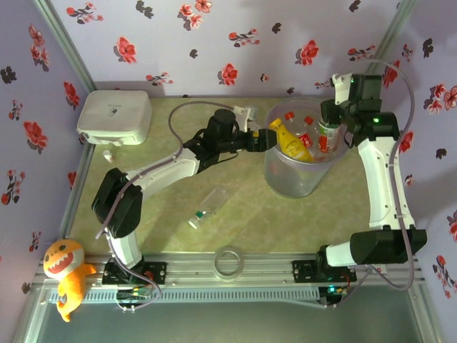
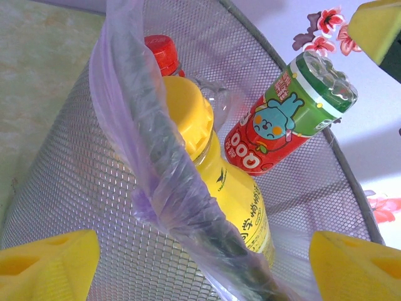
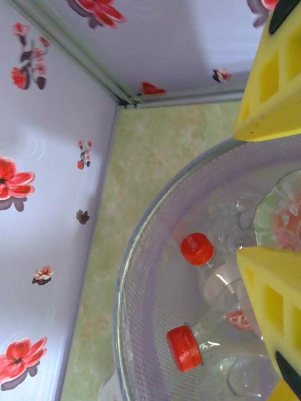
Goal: Put the plastic bottles in the bin
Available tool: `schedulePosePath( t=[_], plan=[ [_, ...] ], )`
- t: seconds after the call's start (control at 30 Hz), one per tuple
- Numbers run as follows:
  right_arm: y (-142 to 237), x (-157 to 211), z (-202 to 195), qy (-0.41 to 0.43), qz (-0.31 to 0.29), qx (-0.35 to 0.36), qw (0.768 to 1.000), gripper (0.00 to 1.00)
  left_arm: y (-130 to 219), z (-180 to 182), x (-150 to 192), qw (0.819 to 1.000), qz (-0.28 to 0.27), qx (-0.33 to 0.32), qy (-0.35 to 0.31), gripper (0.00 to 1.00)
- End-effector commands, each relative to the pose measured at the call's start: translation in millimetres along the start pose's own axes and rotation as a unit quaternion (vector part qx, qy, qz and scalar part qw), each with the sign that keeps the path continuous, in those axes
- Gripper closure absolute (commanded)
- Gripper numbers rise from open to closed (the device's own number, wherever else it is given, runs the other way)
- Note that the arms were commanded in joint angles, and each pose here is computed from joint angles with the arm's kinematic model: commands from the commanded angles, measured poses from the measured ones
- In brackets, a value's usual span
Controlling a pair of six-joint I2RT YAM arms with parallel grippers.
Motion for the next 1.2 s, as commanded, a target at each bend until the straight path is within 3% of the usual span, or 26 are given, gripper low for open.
schedulePosePath(
  t=[0.0,0.13,0.33,0.47,0.63,0.77,1.03,1.17],
  plan=[
    [-14.7,21.3,3.7,-0.035,0.026,-0.003,0.999,0.56,-7.2,8.2,12.9,1.0,0.022,-0.015,0.006,0.13],
    [-26.3,53.0,11.8,-0.058,0.056,-0.012,0.997,0.63,-7.0,8.2,13.3,1.0,0.023,-0.015,0.005,0.13],
    [-30.3,73.7,23.0,-0.078,0.064,-0.033,0.994,0.64,-11.0,9.6,14.5,1.0,0.025,-0.015,0.009,0.13],
    [-20.2,54.2,18.4,-0.074,0.041,-0.029,0.996,0.6,-10.5,7.7,13.1,1.0,0.023,-0.013,0.007,0.13],
    [2.9,16.6,12.4,-0.071,-0.006,-0.027,0.997,0.45,-10.8,3.4,11.1,1.0,0.018,-0.007,0.008,0.14],
    [14.9,8.3,11.3,-0.082,-0.021,-0.027,0.996,0.46,-10.9,2.4,10.6,1.0,0.017,-0.006,0.007,0.14],
    [-12.6,66.2,25.4,-0.101,0.04,-0.04,0.993,0.54,-12.8,5.2,14.3,1.0,0.019,-0.007,0.009,0.14],
    [-18.6,72.3,28.0,-0.102,0.05,-0.045,0.992,0.55,-14.3,7.7,16.0,1.0,0.022,-0.009,0.011,0.14]
  ],
)
Point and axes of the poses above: each hand's point on the last joint's axis, 136 mm out from that joint toward the fingers, its own y axis back along the fingers, its own z axis along the line the jaws close on, x = y × z, the point moved 1 cm from there along y, back along the fingers
